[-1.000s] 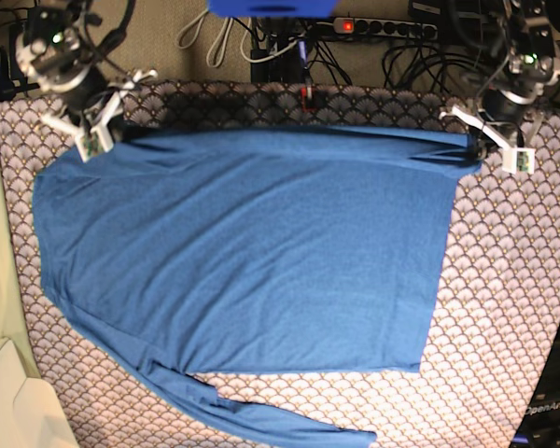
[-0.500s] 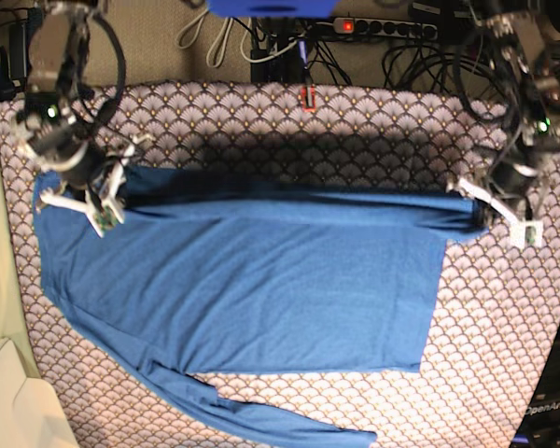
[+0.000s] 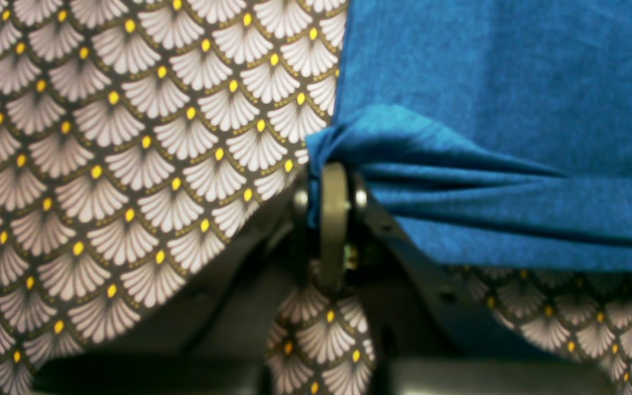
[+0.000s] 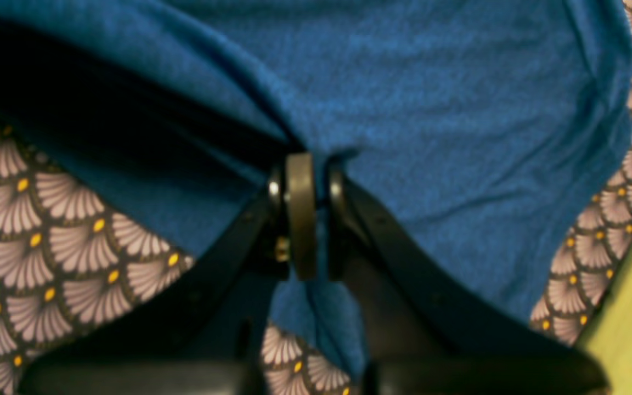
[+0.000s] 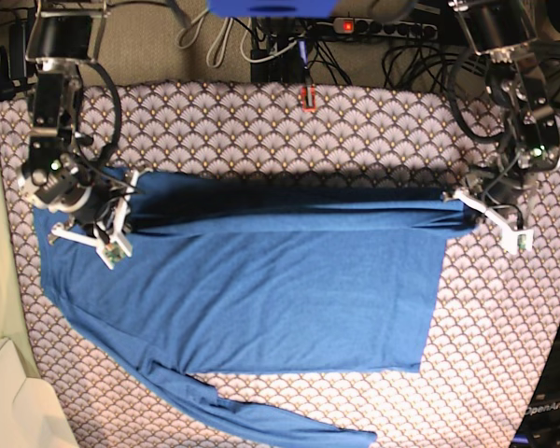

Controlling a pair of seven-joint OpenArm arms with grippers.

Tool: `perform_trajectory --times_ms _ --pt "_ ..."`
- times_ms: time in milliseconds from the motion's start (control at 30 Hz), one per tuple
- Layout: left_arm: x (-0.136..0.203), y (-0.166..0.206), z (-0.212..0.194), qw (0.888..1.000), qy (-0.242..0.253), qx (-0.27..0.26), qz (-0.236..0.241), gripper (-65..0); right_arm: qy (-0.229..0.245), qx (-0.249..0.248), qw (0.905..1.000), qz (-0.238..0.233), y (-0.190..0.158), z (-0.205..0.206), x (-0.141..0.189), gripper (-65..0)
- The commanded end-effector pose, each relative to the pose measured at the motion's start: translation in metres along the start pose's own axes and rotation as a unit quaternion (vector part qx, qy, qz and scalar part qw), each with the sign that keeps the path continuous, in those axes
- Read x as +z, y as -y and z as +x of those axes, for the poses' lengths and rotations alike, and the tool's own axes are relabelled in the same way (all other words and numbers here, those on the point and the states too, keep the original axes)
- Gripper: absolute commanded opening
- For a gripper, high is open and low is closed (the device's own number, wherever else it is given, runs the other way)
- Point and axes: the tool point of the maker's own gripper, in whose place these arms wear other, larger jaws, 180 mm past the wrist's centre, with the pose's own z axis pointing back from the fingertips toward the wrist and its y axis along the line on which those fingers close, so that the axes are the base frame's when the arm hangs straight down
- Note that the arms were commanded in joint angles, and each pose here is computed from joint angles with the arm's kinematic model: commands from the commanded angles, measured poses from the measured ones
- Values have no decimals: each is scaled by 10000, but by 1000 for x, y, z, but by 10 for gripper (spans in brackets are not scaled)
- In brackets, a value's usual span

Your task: Fold the T-shirt properly

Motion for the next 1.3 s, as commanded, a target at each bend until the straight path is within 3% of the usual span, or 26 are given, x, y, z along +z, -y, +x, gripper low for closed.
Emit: perform_trajectory --times_ms 0,967,1267 --pt "3 -9 22 9994 287 -59 157 -647 -38 76 9995 -301 22 3 6 -650" --pt "-35 20 51 9995 216 -9 -213 -647 0 185 9996 -222 19 12 0 -650" --pt "-44 34 42 9966 -50 -822 -15 -645 -8 185 9996 -222 19 11 0 -648"
